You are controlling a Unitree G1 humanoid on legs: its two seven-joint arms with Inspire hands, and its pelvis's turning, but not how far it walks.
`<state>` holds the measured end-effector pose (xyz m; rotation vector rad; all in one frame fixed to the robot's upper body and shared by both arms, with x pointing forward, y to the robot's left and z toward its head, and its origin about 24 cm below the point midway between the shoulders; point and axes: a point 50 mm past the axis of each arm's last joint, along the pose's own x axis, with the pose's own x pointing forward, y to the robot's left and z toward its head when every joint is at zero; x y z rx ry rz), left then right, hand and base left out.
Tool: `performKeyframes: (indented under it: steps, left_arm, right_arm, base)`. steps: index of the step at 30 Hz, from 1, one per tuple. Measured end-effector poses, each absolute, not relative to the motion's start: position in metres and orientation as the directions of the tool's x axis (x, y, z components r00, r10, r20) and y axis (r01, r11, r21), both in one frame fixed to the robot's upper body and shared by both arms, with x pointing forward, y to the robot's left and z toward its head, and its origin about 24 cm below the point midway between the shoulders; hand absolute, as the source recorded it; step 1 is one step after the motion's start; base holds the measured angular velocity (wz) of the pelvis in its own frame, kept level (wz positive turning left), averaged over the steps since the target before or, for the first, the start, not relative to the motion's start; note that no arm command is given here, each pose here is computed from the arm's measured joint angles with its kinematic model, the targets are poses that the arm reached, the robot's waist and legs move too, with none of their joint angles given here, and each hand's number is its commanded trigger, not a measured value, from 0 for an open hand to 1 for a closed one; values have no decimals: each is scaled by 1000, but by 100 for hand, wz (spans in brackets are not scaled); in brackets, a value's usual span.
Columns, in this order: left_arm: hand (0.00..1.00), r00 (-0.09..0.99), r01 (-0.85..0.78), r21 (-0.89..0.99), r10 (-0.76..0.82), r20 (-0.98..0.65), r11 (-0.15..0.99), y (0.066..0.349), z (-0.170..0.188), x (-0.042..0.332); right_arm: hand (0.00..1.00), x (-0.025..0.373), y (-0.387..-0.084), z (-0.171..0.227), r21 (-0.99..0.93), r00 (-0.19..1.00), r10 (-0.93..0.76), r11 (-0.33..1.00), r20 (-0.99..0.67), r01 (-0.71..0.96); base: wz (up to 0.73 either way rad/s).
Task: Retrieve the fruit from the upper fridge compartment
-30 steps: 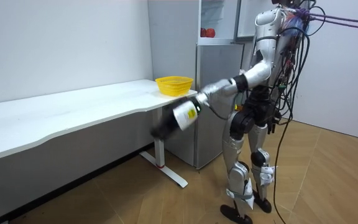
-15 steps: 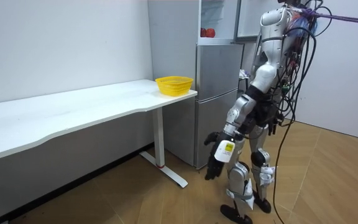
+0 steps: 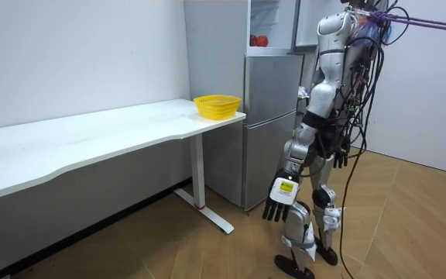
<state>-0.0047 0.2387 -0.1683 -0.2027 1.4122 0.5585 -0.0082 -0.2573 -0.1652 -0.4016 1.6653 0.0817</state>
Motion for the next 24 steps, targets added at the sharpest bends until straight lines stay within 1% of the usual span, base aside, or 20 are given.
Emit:
performKeyframes:
  steps: [6,10,13,15,22,24]
  left_arm:
    - [0,109,-325,160,205,-973,932,237,-168,11]
    - [0,128,-266,154,193,-973,952,238,-168,17]
    - [0,146,-227,156,191,-971,961,239,-167,22]
    - [0,159,-177,162,191,-969,971,239,-167,26]
    - [0,201,-125,153,176,-964,980,237,-167,31]
    - [0,212,-107,152,171,-962,983,236,-167,33]
  right_arm:
    - [0,-9,-246,-168,-137,-107,-182,932,-977,-337]
    - [0,0,-243,-170,-138,-73,-174,928,-982,-346]
    - [0,9,-241,-169,-172,-18,-190,922,-982,-346]
    - [0,21,-241,-168,-214,51,-209,917,-976,-335]
    - [0,45,-246,-163,-333,203,-281,895,-938,-298]
    - [0,54,-247,-159,-360,271,-288,892,-919,-274]
  base:
    - [0]
    - [-1]
    - [-7]
    - [-6]
    - [-13]
    - [-14]
